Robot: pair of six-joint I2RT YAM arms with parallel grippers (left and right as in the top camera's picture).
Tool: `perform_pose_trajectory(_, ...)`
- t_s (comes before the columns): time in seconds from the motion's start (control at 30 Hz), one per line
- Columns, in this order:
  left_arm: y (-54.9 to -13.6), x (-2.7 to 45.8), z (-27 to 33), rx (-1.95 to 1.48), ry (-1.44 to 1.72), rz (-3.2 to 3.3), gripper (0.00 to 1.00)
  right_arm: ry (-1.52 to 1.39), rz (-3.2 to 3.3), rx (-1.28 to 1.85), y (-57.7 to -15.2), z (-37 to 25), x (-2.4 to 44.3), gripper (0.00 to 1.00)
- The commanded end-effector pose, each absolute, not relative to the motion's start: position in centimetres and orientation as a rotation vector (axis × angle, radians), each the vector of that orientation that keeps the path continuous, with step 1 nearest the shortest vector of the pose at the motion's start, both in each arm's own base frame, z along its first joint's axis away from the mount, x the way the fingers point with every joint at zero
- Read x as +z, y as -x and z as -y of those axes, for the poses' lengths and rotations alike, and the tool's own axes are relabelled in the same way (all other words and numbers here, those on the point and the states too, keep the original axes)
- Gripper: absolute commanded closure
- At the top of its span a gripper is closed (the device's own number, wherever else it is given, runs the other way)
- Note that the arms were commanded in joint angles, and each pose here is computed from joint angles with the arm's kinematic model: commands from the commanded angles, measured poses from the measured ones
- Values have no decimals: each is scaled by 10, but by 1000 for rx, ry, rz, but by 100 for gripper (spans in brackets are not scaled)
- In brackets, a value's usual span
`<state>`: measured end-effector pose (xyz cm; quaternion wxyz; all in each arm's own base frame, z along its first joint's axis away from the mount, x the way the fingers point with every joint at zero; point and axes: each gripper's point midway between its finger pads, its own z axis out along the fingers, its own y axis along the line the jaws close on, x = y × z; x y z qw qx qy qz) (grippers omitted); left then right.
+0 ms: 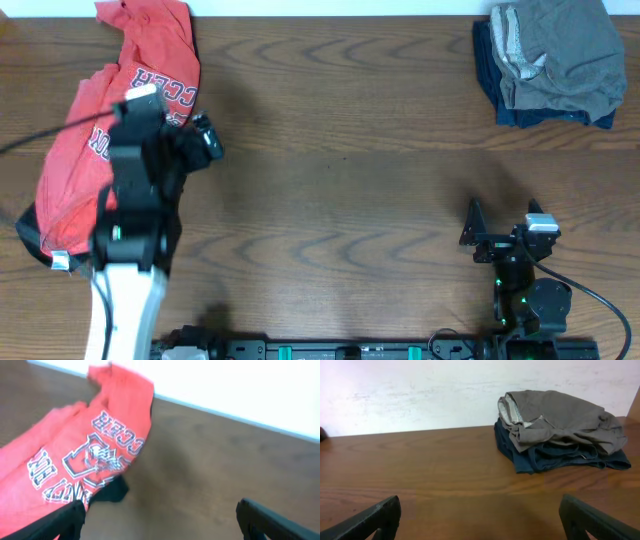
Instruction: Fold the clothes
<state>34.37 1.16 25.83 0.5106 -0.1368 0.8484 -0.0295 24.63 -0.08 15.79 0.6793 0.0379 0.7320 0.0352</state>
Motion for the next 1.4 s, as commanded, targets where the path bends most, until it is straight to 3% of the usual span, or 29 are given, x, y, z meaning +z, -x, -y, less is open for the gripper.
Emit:
perform_pose_trajectory(0.0, -319, 254, -13, -77, 321, -1965, 2, -90, -1640, 94, -246, -1, 157, 1)
perform_pose_trajectory(0.3, -269, 214, -14, -100, 309, -1826, 2, -89, -1640, 94, -246, -1, 157, 1)
perform_pose_trajectory(0.57, -249, 195, -13, -127, 291, -1701, 2, -89, -1640, 94, -246, -1, 157, 1)
perform_pose_trajectory(1.37, -238, 228, -12, -158, 250, -1421, 2, -90, -1640, 94, -246, -1, 157, 1)
